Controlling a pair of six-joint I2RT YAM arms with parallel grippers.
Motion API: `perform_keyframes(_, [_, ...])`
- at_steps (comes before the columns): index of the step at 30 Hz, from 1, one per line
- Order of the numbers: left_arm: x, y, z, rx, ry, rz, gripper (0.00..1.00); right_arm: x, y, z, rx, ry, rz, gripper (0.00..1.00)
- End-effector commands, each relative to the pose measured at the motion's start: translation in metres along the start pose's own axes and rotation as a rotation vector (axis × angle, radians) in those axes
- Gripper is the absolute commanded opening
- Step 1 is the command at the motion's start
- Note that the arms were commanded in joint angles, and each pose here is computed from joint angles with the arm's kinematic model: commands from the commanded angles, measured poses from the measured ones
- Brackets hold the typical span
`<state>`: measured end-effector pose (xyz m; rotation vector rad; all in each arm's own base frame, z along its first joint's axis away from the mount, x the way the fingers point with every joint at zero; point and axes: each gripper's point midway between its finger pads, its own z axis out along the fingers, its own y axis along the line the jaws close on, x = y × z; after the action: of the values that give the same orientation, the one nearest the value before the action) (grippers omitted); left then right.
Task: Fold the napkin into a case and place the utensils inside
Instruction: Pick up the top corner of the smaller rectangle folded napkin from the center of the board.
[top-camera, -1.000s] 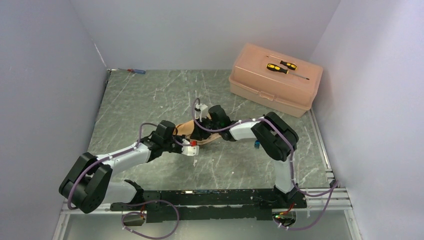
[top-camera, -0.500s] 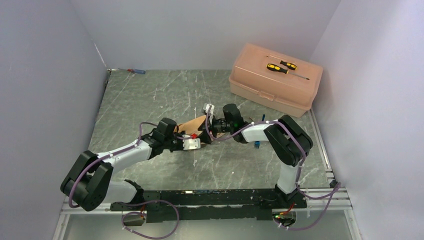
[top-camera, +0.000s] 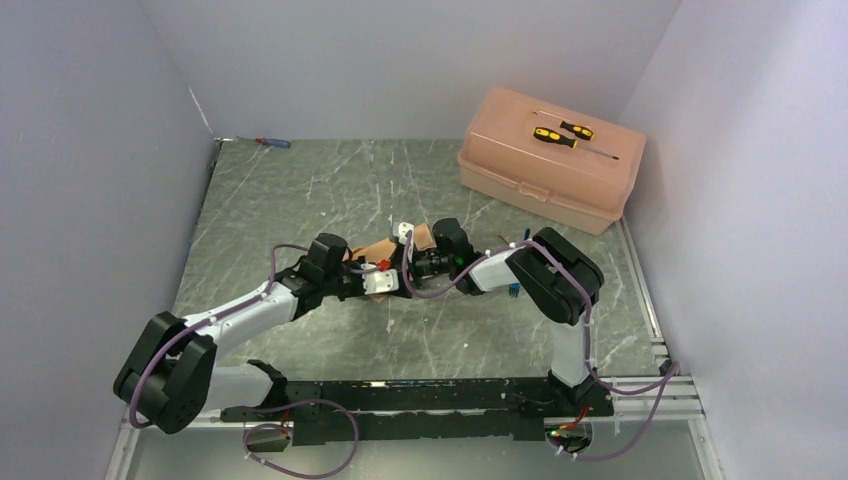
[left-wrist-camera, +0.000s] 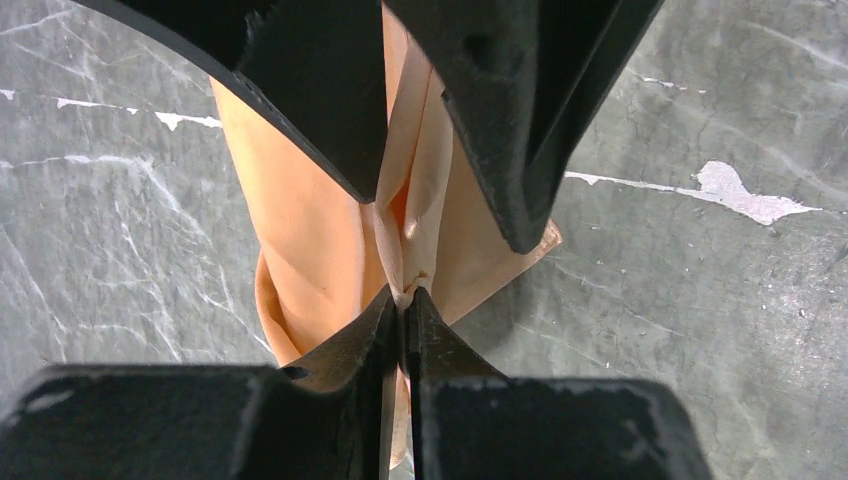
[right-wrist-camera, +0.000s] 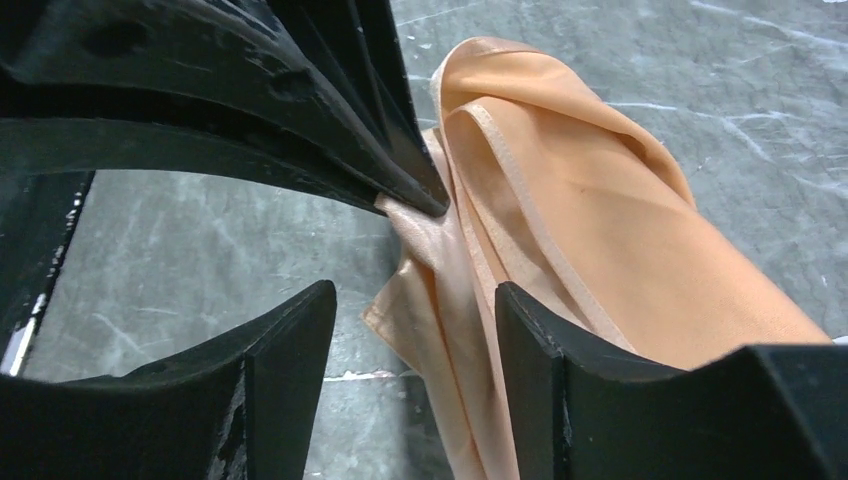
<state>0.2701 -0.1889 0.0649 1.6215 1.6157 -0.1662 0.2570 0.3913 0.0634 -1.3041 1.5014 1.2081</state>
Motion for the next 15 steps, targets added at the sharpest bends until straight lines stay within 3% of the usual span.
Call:
perform_keyframes(1, [-0.009,0.012,-0.004,-0.048,-0.030,-0.014,0.14,-0.028,-0.009,0.013,-0.016,-0.104,-0.086,0.61])
perform_keyframes(6, [-0.009,0.011,-0.006,-0.054,-0.038,-0.009,0.27,-0.026,-0.017,0.017,0.016,-0.121,-0.053,0.43])
perform_keyframes(10, [-0.010,0.013,-0.012,-0.075,-0.039,-0.015,0.40,-0.020,-0.021,0.019,0.023,-0.091,-0.027,0.14])
perform_keyframes(15, [-0.007,-0.003,-0.024,-0.051,-0.047,0.008,0.54,-0.018,-0.020,0.018,0.025,-0.081,-0.018,0.12])
